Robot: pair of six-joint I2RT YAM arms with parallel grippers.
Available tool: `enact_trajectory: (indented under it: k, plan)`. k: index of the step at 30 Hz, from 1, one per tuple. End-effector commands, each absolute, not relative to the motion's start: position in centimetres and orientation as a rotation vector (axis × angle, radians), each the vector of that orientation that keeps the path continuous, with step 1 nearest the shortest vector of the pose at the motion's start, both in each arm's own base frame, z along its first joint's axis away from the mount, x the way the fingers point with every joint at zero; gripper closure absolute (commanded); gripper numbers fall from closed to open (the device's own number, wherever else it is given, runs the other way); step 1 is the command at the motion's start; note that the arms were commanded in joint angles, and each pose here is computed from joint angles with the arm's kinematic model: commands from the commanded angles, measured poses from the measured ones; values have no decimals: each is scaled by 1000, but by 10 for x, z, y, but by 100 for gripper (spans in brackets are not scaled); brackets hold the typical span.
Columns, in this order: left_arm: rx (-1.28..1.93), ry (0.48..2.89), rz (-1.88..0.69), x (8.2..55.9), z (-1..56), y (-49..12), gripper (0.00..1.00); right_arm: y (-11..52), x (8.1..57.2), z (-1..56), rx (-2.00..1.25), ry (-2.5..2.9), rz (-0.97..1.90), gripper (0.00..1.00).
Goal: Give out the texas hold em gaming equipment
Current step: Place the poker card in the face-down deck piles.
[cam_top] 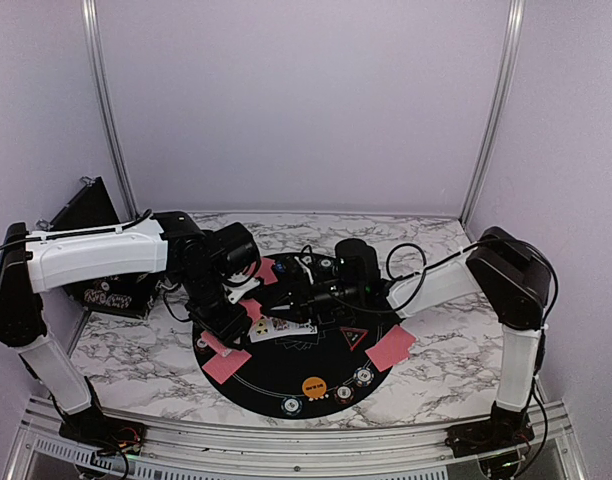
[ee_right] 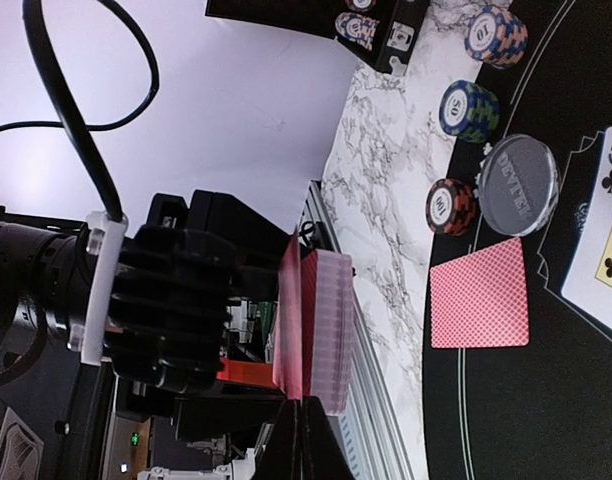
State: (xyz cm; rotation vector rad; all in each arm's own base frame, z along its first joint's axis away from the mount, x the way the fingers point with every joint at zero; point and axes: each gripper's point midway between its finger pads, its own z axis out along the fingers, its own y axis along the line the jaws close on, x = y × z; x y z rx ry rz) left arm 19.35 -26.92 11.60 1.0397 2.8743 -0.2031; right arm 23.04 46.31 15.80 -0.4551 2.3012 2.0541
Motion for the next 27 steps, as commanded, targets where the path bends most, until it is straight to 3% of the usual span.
enact_trajectory:
  k: [1, 27]
  plan:
    - [1044, 2849, -219, 196, 126, -272, 41, 470, 232, 161, -519, 2290, 1999, 98]
    - [1049, 2850, -210, 196, 125, -271, 41, 454, 241, 181, -565, 2274, 1779, 59]
